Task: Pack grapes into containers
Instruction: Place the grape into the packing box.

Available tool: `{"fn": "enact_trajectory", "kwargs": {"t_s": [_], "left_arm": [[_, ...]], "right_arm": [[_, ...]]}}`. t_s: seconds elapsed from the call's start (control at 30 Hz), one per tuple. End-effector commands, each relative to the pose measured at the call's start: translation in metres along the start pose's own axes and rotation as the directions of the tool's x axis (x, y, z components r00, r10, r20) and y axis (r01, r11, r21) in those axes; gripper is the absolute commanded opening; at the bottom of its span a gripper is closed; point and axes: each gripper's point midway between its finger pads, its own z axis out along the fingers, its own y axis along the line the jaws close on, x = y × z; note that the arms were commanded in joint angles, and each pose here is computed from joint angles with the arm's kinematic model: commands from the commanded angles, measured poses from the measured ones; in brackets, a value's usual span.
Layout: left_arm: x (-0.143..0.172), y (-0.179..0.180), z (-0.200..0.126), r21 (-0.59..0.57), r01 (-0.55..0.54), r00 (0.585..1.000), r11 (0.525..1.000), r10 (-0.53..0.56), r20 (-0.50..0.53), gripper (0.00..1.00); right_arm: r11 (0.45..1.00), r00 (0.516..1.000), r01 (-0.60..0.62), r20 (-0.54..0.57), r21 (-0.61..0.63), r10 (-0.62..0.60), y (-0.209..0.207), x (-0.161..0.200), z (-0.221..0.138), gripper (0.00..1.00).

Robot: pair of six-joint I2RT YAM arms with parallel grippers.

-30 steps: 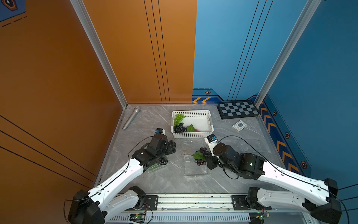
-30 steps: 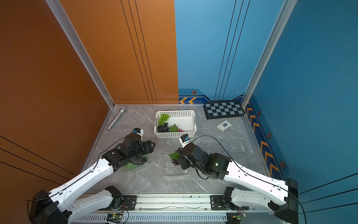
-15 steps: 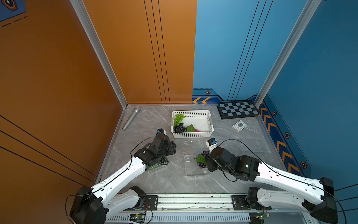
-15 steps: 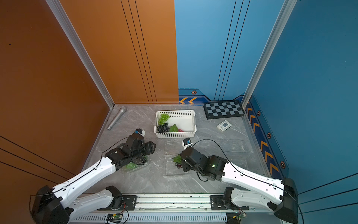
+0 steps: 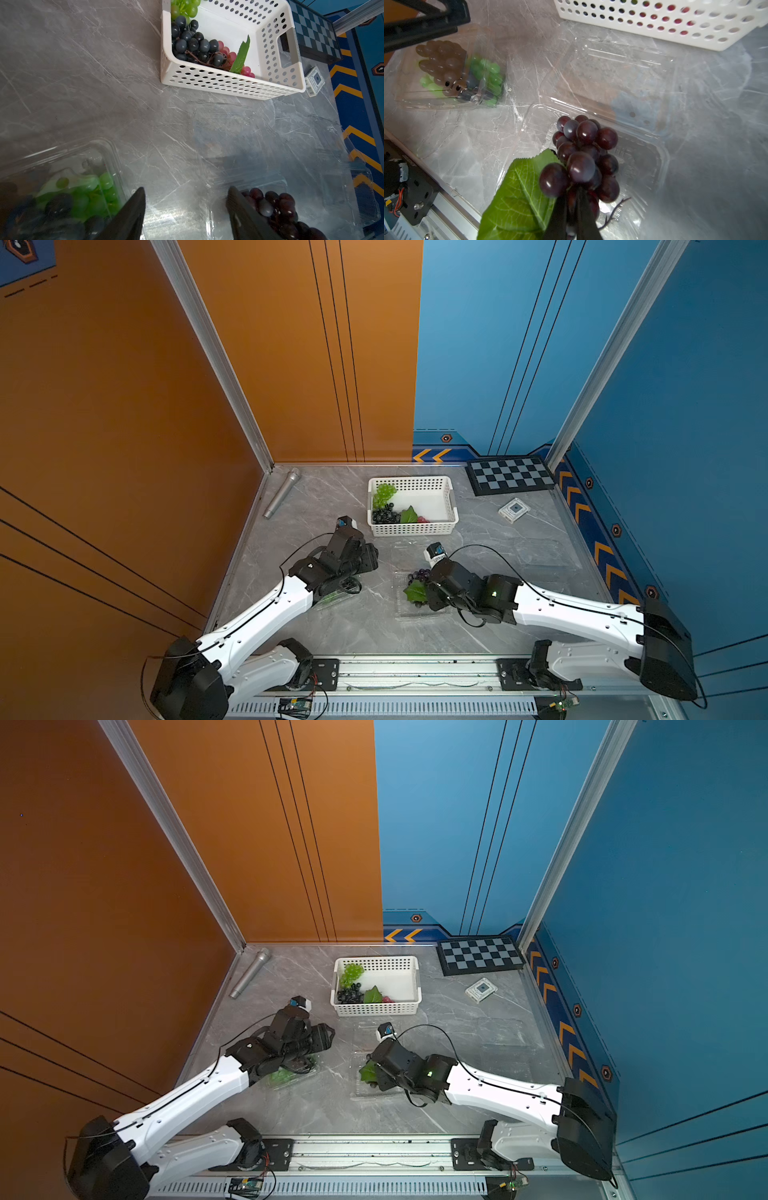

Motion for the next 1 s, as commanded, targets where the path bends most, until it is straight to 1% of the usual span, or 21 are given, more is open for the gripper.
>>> {"fn": "enact_trajectory", "kwargs": {"t_s": [0.0, 0.1, 0.23, 0.33, 0.5, 0.7, 0.8, 0.87, 0.97], "left_arm": [[-0.004, -0.002, -0.003, -0.012, -0.006, 1.0, 1.0, 0.006, 0.011, 0.64], [-0.004, -0.001, -0.004, -0.011, -0.006, 1.0, 1.0, 0.006, 0.014, 0.64], [-0.004, 0.0, -0.004, -0.011, -0.005, 1.0, 1.0, 0.005, 0.016, 0.64], [-0.002, 0.0, -0.003, -0.009, -0.007, 1.0, 1.0, 0.007, 0.01, 0.65], [0.005, -0.006, -0.001, 0.02, -0.038, 0.999, 0.999, 0.038, -0.027, 0.64], [0.033, -0.02, 0.002, 0.109, -0.091, 0.986, 0.99, 0.105, -0.131, 0.54], [0.05, -0.029, 0.002, 0.155, -0.112, 0.973, 0.982, 0.14, -0.182, 0.52], [0.061, -0.038, 0.002, 0.19, -0.133, 0.961, 0.973, 0.173, -0.214, 0.52], [0.075, -0.05, 0.002, 0.226, -0.158, 0.942, 0.961, 0.216, -0.257, 0.51]], "right_arm": [[0.997, 0.999, -0.034, 0.007, -0.076, 0.035, 0.019, -0.002, 0.013, 0.01], [0.994, 0.999, -0.043, -0.015, -0.099, 0.041, 0.025, 0.003, 0.025, 0.08], [0.991, 0.998, -0.058, -0.042, -0.122, 0.053, 0.031, 0.008, 0.037, 0.22], [0.988, 0.996, -0.073, -0.054, -0.136, 0.067, 0.032, 0.009, 0.04, 0.29], [0.984, 0.993, -0.106, -0.067, -0.141, 0.098, 0.025, 0.012, 0.041, 0.36], [0.981, 0.988, -0.148, -0.066, -0.127, 0.14, 0.012, 0.014, 0.039, 0.38], [0.979, 0.985, -0.166, -0.057, -0.118, 0.16, 0.007, 0.013, 0.037, 0.45], [0.977, 0.984, -0.173, -0.05, -0.123, 0.168, 0.007, 0.011, 0.035, 0.52], [0.974, 0.984, -0.18, -0.036, -0.137, 0.176, 0.007, 0.006, 0.03, 0.55]]}}
